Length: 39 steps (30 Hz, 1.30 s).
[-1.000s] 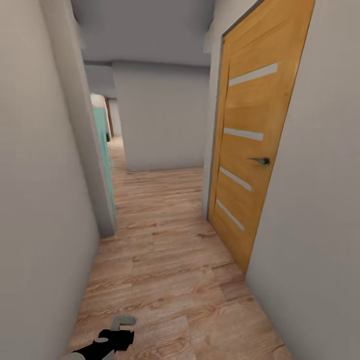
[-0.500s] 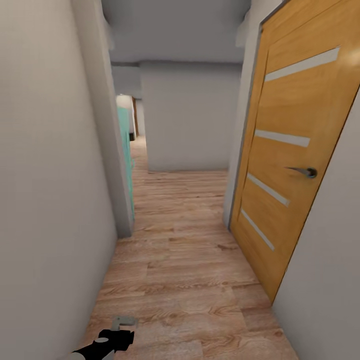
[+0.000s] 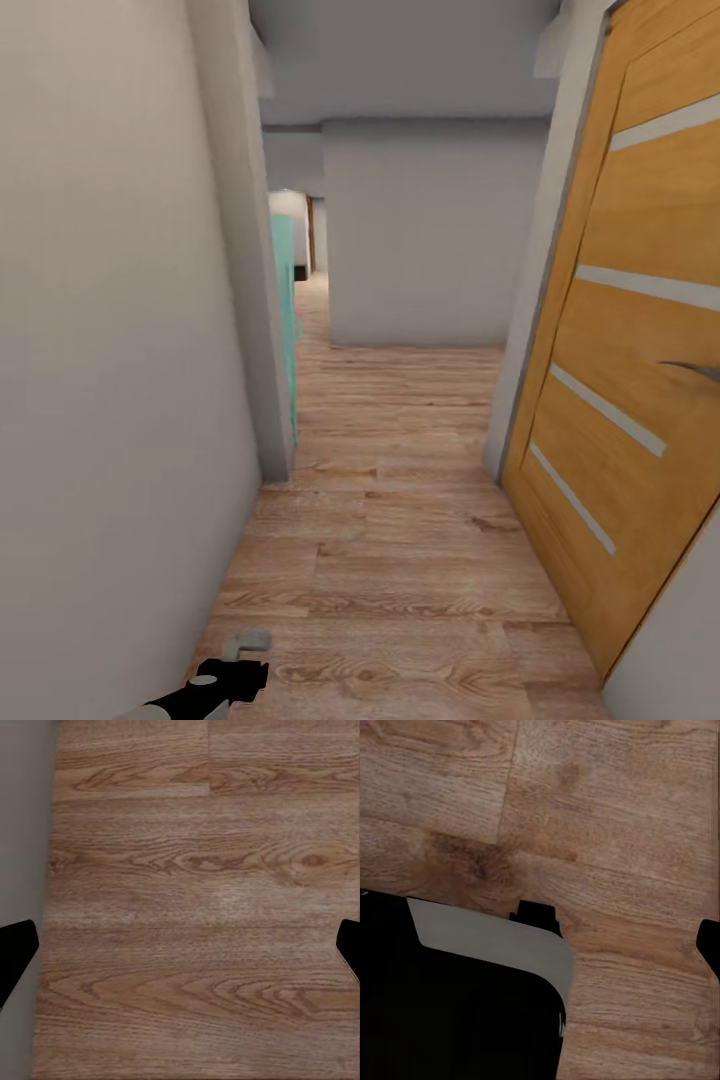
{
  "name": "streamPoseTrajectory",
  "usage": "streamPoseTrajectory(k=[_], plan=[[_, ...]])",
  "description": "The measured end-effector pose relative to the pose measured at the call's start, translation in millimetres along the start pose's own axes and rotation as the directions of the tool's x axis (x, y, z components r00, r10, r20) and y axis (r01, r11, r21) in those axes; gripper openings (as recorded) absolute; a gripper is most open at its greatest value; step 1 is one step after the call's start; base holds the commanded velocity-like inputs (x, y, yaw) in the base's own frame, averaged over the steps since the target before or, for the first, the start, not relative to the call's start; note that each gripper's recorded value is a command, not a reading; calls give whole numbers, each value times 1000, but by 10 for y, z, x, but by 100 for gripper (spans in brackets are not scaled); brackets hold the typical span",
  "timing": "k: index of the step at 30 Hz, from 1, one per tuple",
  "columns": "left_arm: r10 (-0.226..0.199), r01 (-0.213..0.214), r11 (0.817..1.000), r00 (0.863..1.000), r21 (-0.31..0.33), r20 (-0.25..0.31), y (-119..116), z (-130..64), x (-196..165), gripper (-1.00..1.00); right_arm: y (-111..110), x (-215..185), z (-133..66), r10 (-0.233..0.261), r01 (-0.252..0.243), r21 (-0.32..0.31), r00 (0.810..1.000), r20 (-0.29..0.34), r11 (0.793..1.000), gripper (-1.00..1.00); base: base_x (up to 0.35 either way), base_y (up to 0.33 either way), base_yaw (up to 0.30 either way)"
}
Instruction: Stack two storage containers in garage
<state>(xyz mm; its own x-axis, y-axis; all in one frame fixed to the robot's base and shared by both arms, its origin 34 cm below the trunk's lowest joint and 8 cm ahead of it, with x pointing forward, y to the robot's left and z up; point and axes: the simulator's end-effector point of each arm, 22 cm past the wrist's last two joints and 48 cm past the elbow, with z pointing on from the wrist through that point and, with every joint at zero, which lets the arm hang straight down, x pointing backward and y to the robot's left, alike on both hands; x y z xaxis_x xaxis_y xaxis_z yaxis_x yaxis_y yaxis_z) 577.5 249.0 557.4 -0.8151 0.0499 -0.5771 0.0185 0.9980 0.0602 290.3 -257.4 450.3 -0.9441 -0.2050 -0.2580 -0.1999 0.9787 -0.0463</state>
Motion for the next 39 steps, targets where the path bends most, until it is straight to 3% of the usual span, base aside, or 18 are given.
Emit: streamPoseTrajectory(k=[39], plan=[[1, -1, 1000, 1000, 1, -19, -6, 37, 90, 100, -10, 79, 8, 4, -4, 0, 1000, -19, 1000, 100, 338, -74, 2]])
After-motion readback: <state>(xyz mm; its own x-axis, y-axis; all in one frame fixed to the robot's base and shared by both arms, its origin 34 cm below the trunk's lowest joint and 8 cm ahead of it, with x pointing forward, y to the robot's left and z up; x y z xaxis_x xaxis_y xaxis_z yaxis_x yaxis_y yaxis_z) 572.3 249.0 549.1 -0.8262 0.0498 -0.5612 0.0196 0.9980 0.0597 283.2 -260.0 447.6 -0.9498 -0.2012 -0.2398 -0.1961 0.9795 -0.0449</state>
